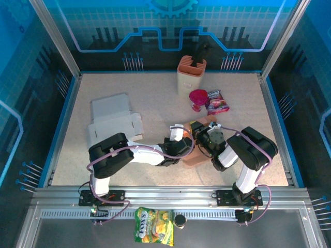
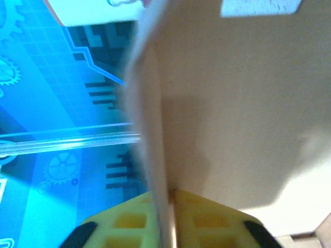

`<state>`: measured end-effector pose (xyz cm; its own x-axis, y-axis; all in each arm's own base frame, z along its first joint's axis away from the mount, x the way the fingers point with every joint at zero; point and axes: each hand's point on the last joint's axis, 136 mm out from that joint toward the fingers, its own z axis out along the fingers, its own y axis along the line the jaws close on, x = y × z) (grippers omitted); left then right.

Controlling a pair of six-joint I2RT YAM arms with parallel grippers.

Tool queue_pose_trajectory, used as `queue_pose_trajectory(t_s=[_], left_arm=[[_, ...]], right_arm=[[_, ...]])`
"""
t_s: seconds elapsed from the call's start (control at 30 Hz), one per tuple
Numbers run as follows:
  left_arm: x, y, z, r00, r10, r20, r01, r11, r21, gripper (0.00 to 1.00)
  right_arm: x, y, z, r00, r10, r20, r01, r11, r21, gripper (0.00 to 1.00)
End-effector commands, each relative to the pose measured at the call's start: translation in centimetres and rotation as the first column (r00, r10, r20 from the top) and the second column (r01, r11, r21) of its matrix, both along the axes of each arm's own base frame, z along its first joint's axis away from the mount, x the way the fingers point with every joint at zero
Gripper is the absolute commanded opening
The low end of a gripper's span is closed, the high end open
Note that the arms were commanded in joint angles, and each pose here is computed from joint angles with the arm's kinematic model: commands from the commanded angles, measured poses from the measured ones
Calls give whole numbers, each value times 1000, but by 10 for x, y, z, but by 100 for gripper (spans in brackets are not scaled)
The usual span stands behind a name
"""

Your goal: Fold the paper box

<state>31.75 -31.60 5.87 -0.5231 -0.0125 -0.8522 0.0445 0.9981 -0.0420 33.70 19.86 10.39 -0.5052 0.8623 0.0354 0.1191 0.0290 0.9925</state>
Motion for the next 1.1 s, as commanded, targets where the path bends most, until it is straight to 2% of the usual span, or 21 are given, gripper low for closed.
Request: queue_pose_trajectory(t_s=[0.0, 0.1, 0.2, 0.33, 0.47, 0.57, 0.63, 0.73, 0.9, 1.07], left_arm=[[-3, 16, -10, 998, 53, -29, -52, 998, 43, 0], [-3, 20, -1, 999, 49, -19, -49, 998, 38, 0], [1, 25, 6, 998, 39, -45, -39, 999, 16, 0], [9, 34, 13, 996, 21, -88, -23, 1000, -17, 0], [13, 41, 19, 993, -12, -119, 8, 1000, -29, 0], [14, 48, 25, 991, -28, -132, 22, 999, -47, 0], [14, 51, 31, 989, -50, -142, 40, 996, -75, 0], [11, 52, 45, 983, -114, -140, 96, 986, -134, 0], [5, 52, 73, 962, -233, -141, 185, 939, -289, 0], [-2, 51, 96, 933, -322, -160, 244, 894, -375, 0]], right_arm=[[-19, 17, -20, 991, 95, -93, -98, 995, -31, 33], [-19, 20, -10, 988, 123, -95, -128, 991, -41, 53], [-20, 22, 1, 980, 162, -115, -171, 983, -69, 66], [-29, 18, 23, 966, 204, -158, -229, 960, -163, 79], [-45, 3, 54, 952, 218, -214, -279, 906, -319, 91], [-55, -14, 71, 951, 215, -223, -285, 889, -358, 92], [-59, -26, 82, 954, 215, -207, -278, 891, -358, 89], [-63, -51, 96, 963, 199, -183, -260, 868, -422, 85], [-67, -83, 122, 968, 223, -112, -249, 827, -504, 74], [-62, -89, 141, 947, 317, -41, -279, 755, -593, 69]])
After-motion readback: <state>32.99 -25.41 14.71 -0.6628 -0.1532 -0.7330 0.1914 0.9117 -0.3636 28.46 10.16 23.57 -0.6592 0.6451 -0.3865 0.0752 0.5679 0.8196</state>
